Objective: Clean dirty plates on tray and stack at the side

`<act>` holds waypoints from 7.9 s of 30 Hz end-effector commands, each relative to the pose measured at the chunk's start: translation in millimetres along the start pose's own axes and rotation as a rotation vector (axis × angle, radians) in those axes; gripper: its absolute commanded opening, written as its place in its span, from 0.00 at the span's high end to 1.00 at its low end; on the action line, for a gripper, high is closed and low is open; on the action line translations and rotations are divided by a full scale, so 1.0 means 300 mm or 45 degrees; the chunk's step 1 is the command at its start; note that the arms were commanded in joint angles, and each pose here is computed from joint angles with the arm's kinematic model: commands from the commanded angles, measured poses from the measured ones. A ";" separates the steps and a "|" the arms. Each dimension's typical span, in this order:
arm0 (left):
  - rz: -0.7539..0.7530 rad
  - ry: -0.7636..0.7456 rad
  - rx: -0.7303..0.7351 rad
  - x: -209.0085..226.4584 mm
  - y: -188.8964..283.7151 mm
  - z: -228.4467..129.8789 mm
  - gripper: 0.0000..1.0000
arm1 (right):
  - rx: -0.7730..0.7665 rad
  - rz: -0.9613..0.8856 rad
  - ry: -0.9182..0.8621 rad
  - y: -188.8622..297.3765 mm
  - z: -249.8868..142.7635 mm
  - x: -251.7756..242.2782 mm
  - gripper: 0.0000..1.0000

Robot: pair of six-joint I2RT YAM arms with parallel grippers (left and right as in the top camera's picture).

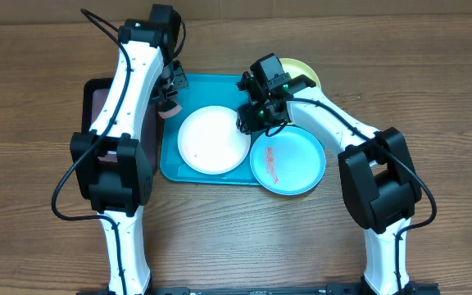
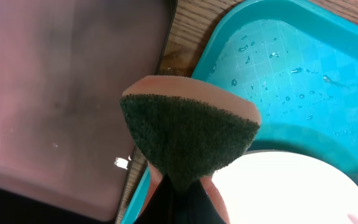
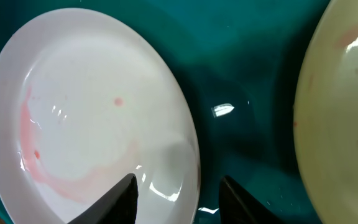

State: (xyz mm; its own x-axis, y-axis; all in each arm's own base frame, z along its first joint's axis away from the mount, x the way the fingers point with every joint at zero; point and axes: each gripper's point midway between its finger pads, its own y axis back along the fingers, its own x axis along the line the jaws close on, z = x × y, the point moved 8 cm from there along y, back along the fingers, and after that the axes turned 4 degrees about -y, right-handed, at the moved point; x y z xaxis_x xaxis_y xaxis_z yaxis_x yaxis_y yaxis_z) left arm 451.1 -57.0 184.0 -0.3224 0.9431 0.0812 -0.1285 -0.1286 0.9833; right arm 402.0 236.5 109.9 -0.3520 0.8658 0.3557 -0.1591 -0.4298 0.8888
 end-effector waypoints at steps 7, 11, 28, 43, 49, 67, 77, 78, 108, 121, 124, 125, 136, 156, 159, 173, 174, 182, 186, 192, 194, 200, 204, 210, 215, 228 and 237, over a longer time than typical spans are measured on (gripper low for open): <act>0.002 -0.027 -0.032 -0.003 0.016 0.015 0.96 | 0.004 -0.067 -0.136 -0.078 -0.005 -0.031 0.77; 0.002 -0.027 -0.032 -0.002 0.016 0.015 0.96 | -0.006 -0.064 -0.187 -0.080 -0.002 -0.030 0.89; -0.039 -0.144 0.013 -0.099 -0.058 -0.053 0.96 | -0.051 -0.205 -0.614 -0.105 -0.027 0.023 0.96; -0.006 -0.423 0.043 -0.120 -0.261 -0.136 0.96 | -0.049 -0.224 -0.602 -0.107 -0.033 0.027 0.96; -0.122 -0.888 0.152 -0.127 -0.257 -0.183 0.96 | -0.039 -0.229 -0.600 -0.106 -0.037 0.024 0.96; 0.139 -0.076 -0.101 -0.104 -0.257 -0.099 0.96 | -0.036 -0.231 -0.602 -0.106 -0.038 0.023 0.96; -0.607 -0.802 0.245 -0.240 -0.221 -0.239 0.96 | -0.042 -0.233 -0.597 -0.106 -0.036 0.023 0.96; -0.736 -0.856 0.255 -0.262 -0.205 -0.252 0.96 | -0.042 -0.233 -0.597 -0.106 -0.036 0.023 0.96; 0.079 -0.305 0.099 -0.103 -0.119 -0.132 0.96 | -0.019 -0.244 -0.602 -0.105 -0.047 0.020 0.96; -0.011 -0.304 -0.102 -0.096 0.219 -0.038 0.96 | 0.043 -0.141 -0.540 -0.101 -0.053 0.049 0.96; -0.009 -0.302 -0.100 -0.087 0.217 -0.033 0.96 | 0.037 -0.099 -0.487 -0.064 -0.037 0.072 0.96; -0.009 -0.297 -0.101 -0.084 0.216 -0.030 0.96 | 0.024 -0.093 -0.474 -0.039 -0.028 0.083 0.96; -0.015 -0.213 -0.138 -0.026 0.206 0.024 0.96 | -0.195 -0.264 -0.403 0.291 0.011 0.131 0.96; -0.015 -0.183 -0.133 -0.017 0.201 0.027 0.96 | -0.702 -1.212 -0.141 0.494 -0.063 0.244 0.96; -0.014 -0.183 -0.132 -0.017 0.201 0.027 0.96 | -0.788 -1.295 -0.075 0.508 -0.078 0.296 0.96; -0.015 -0.182 -0.134 -0.017 0.201 0.028 0.96 | -1.031 -1.532 0.054 0.566 -0.112 0.400 0.96; -0.015 -0.182 -0.135 -0.017 0.201 0.029 0.96 | -1.037 -1.540 0.056 0.568 -0.112 0.401 0.96; -0.016 -0.181 -0.135 -0.018 0.201 0.029 0.96 | -1.037 -1.538 0.057 0.567 -0.113 0.402 0.96; -0.015 -0.181 -0.135 -0.017 0.201 0.029 0.96 | -1.013 -1.512 0.057 0.559 -0.114 0.402 0.96; -0.015 -0.181 -0.135 -0.017 0.201 0.029 0.96 | -1.005 -1.482 0.025 0.553 -0.123 0.397 0.96; -0.015 -0.181 -0.135 -0.017 0.201 0.029 0.96 | -0.987 -1.464 0.009 0.547 -0.131 0.393 0.96; -0.016 -0.181 -0.135 -0.017 0.201 0.029 0.96 | -0.807 -1.268 -0.069 0.489 -0.167 0.389 0.96; -0.015 -0.181 -0.134 -0.017 0.201 0.028 0.96 | -0.620 -1.077 -0.114 0.436 -0.185 0.393 0.96; -0.011 -0.183 -0.123 -0.015 0.200 0.024 0.96 | -0.286 -0.772 -0.159 0.386 -0.184 0.346 0.96; -0.011 -0.183 -0.125 -0.015 0.200 0.025 0.96 | -0.160 -0.534 -0.259 0.425 -0.135 0.246 0.96; -0.012 -0.183 -0.127 -0.016 0.200 0.025 0.96 | -0.276 -0.331 -0.846 0.670 -0.039 -0.348 0.96; -0.017 -0.153 -0.132 -0.018 0.198 0.028 0.96 | -0.317 -0.458 -1.260 0.769 -0.199 -0.782 0.96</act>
State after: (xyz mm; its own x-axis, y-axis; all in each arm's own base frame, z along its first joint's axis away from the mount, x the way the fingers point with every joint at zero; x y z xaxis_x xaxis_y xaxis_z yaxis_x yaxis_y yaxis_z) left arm 452.4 -65.9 237.7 -0.1891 0.9760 0.1076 -0.2110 -0.1474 0.9663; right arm 399.0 -57.1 224.0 0.6037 0.7557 0.2538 -0.3391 -0.0447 0.9397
